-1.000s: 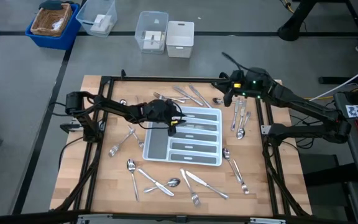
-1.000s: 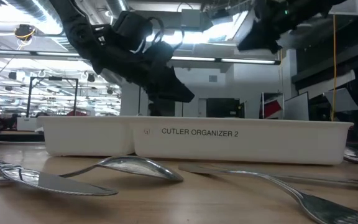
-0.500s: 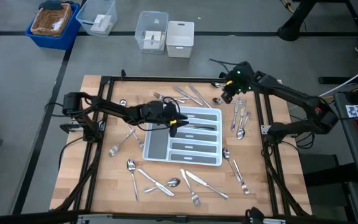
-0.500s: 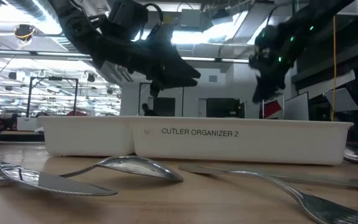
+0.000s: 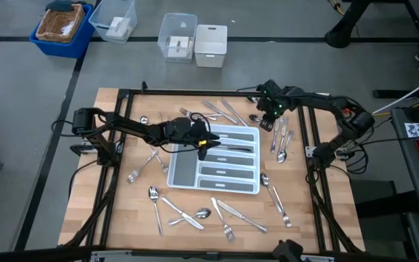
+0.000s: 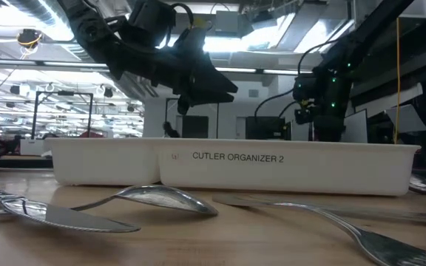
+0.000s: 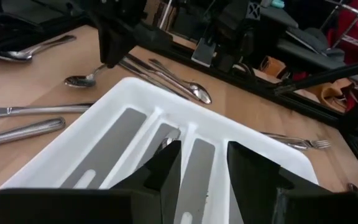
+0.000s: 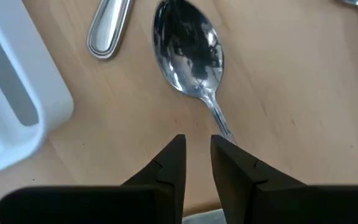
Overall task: Sort silverware
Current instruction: Put the knife into the organizer tray
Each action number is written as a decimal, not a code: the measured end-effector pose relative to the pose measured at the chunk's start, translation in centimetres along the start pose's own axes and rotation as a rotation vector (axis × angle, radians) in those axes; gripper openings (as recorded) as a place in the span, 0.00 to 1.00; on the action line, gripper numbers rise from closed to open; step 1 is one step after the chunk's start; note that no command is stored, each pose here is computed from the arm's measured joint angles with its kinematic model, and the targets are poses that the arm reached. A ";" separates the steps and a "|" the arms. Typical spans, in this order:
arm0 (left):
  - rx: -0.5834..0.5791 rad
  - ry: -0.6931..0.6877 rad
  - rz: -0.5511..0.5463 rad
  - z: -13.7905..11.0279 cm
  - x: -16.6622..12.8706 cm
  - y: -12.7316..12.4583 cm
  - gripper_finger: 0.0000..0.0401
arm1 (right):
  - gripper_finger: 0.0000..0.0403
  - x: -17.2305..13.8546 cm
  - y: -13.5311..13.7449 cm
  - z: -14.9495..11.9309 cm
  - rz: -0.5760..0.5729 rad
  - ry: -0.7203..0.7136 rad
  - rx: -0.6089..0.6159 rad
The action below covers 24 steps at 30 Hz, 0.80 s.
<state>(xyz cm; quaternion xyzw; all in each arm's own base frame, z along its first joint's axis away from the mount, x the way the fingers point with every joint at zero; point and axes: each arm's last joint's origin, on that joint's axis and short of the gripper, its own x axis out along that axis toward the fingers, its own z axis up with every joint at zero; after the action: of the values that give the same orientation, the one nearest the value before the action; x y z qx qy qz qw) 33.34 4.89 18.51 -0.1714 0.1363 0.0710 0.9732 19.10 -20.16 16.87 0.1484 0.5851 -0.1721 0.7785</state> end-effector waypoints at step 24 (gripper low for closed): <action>-0.003 0.012 0.004 -0.1 0.0 0.0 0.30 | 0.19 -0.1 0.5 -2.1 0.004 0.229 0.505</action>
<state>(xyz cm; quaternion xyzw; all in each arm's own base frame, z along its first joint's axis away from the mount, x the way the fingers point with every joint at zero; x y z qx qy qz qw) 33.30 4.89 18.39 -0.1727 0.1422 0.0722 0.9720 17.52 -18.77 16.43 0.3576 0.6075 -0.2931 0.6459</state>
